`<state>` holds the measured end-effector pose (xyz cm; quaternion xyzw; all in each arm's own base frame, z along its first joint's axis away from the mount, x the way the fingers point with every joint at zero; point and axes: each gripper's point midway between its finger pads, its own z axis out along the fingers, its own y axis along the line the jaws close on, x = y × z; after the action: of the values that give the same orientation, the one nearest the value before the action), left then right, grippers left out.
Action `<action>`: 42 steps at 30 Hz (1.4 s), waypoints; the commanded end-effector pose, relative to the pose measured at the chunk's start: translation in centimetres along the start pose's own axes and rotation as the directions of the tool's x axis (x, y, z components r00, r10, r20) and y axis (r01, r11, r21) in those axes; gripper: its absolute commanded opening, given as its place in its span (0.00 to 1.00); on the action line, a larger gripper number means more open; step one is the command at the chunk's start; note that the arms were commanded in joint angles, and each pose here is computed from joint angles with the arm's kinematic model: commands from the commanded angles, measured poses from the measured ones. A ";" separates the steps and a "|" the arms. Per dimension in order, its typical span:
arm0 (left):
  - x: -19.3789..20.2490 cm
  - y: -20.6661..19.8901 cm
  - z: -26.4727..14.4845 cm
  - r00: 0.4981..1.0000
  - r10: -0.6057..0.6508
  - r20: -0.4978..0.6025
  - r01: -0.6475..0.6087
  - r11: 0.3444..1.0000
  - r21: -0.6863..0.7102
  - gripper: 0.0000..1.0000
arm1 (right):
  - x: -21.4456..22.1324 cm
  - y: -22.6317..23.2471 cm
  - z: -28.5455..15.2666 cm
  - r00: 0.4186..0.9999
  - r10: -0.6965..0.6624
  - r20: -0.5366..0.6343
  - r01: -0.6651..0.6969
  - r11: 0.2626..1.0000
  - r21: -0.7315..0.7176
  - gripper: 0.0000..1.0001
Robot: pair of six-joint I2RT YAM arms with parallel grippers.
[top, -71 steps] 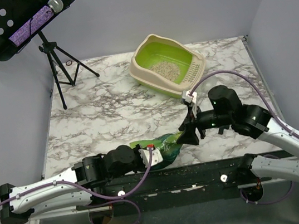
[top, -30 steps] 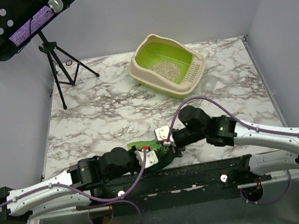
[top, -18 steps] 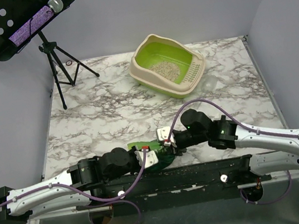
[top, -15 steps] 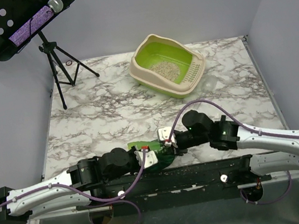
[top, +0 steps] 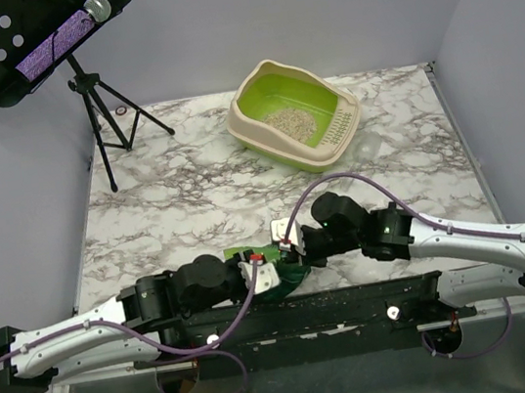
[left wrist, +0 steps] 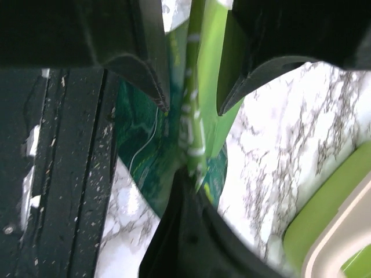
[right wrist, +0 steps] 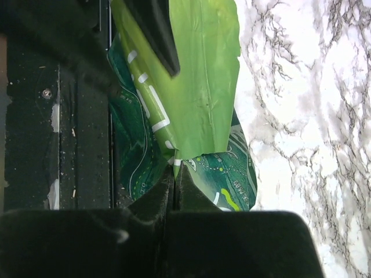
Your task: Fill the litter box with clean litter
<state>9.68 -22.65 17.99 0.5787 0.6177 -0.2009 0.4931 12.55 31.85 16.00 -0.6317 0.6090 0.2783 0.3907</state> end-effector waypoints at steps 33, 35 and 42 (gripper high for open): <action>1.3 2.2 1.9 0.994 0.029 -0.102 -0.041 0.992 -0.121 0.00 | 0.4 -1.3 -6.7 0.997 0.031 -0.075 -0.019 0.987 0.157 0.56; 1.2 2.2 1.7 0.996 0.027 -0.091 -0.038 0.992 -0.121 0.00 | 0.9 -0.9 -7.5 0.995 0.001 -0.100 0.014 0.990 0.141 0.56; 1.2 2.3 1.7 0.996 0.023 -0.086 -0.034 0.992 -0.124 0.00 | 1.9 -1.0 -7.9 0.990 -0.058 -0.127 0.076 0.987 0.140 0.56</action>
<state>11.61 -23.72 16.71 0.5759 0.6345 -0.1539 0.4920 12.58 25.49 20.08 -0.6178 0.6275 0.2112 0.4242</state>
